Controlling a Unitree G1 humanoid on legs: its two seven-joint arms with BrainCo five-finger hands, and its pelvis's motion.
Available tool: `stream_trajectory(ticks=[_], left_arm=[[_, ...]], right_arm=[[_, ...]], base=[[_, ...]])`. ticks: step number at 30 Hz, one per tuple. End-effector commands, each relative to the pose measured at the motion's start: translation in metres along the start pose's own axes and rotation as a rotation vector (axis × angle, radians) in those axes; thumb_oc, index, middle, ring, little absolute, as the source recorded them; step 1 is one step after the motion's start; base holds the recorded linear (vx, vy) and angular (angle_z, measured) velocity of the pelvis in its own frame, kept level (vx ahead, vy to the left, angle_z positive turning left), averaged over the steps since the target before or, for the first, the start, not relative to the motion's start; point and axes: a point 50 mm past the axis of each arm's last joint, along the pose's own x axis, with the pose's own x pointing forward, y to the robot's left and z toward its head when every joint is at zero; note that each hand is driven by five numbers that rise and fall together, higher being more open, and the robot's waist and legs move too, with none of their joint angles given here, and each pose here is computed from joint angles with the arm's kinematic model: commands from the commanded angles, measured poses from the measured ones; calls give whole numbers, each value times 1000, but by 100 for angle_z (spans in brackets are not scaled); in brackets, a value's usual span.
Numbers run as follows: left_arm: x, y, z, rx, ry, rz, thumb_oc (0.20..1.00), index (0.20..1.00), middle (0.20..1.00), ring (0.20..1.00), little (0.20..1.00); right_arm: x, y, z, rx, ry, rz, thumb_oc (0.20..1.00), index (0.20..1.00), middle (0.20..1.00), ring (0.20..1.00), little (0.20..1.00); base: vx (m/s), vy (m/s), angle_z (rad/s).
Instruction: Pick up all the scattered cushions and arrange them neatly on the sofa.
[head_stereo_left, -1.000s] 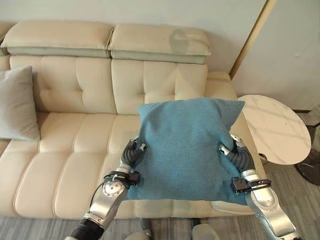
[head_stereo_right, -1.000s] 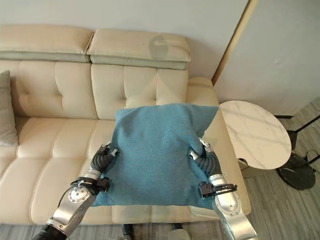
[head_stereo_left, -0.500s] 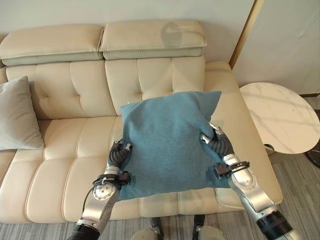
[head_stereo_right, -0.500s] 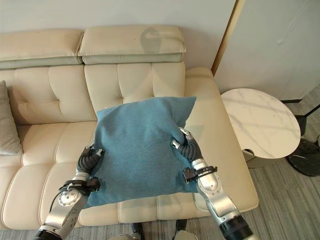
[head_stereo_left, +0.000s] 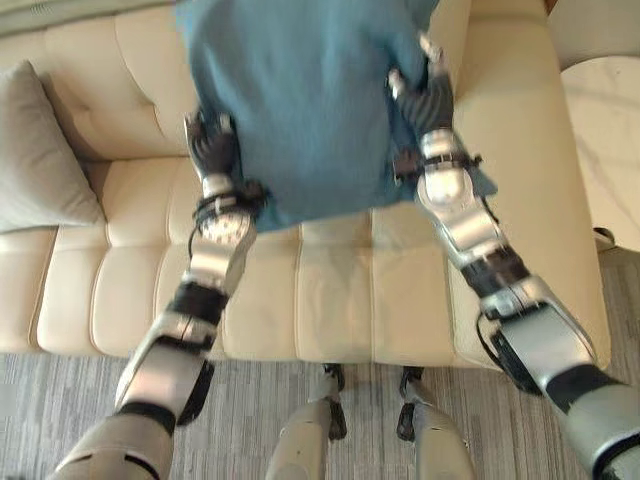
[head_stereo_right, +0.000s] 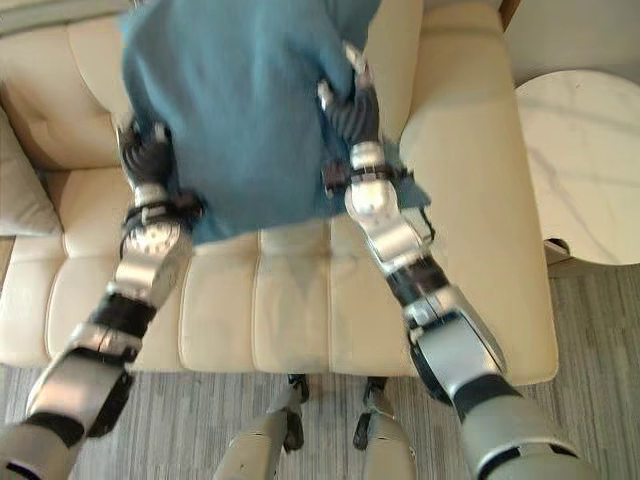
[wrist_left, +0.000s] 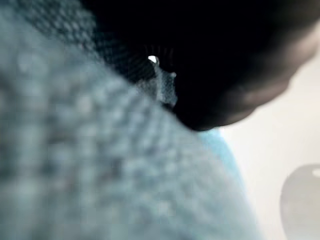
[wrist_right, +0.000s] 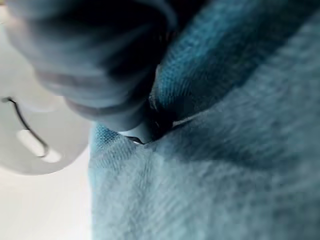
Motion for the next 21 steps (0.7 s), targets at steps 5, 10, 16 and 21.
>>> stream_trajectory(ticks=[5, 10, 16, 21], left_arm=[[57, -56, 101, 126, -308, -189, 1000, 1000, 1000, 1000, 1000], [63, -23, 59, 268, -161, -181, 1000, 1000, 1000, 1000, 1000], [58, 33, 14, 278, 9, -74, 1000, 1000, 1000, 1000, 1000], [45, 52, 9, 272, -41, -100, 1000, 1000, 1000, 1000, 1000]], right_arm=[[50, 7, 56, -152, -149, 121, 1000, 1000, 1000, 1000, 1000], [36, -8, 7, -130, 40, 159, 1000, 1000, 1000, 1000, 1000], [15, -31, -34, -78, 174, 136, 1000, 1000, 1000, 1000, 1000], [-5, -59, -47, -52, 153, 96, 1000, 1000, 1000, 1000, 1000]], base=[[-128, -103, 52], [-55, -15, 35], [-51, 23, -8], [-45, 21, -22]])
